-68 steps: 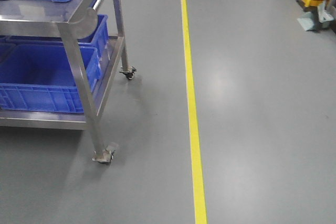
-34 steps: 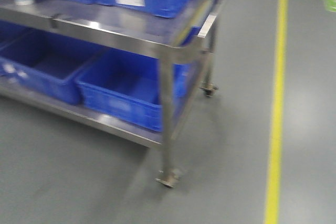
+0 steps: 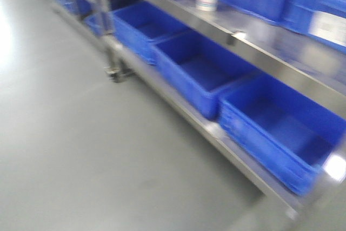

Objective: Pour parts from conveyor to right shelf
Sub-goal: 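Drive down the aisle between shelves of blue bins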

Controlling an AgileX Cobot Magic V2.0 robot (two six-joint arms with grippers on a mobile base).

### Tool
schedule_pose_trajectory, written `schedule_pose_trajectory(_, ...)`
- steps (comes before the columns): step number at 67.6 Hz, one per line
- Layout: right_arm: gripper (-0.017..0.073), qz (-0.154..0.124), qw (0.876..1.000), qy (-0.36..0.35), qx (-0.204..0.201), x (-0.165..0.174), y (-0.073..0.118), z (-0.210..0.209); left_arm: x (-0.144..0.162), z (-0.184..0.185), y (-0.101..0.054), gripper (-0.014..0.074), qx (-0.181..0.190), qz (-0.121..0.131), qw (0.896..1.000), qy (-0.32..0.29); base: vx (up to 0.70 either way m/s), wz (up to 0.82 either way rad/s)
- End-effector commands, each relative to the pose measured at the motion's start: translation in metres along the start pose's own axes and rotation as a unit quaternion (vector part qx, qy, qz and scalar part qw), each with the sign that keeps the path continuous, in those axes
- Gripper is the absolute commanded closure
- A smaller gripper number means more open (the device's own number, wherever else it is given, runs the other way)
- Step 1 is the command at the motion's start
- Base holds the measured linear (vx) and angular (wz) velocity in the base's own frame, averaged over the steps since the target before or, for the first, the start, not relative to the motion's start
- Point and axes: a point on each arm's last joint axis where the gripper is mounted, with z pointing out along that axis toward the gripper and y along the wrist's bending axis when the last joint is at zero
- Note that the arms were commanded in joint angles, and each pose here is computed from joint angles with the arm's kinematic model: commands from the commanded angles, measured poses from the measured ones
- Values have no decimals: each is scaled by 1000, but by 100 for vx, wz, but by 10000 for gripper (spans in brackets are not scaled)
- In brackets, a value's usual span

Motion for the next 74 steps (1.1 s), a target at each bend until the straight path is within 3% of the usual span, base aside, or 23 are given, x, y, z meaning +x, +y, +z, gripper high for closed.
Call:
schedule_pose_trajectory(1, 523, -7, 999, -47, 0, -15, 0, -3, 3, 1, 0, 600, 5, -4, 1000, -25, 21, 85)
schedule_pose_trajectory(49, 523, -7, 999, -47, 0, -15, 0, -3, 3, 1, 0, 600, 5, -4, 1000, -25, 13, 87)
schedule_pose_trajectory(74, 523, -7, 999, -47, 0, -15, 0, -3, 3, 1, 0, 600, 5, -4, 1000, -25, 10, 26)
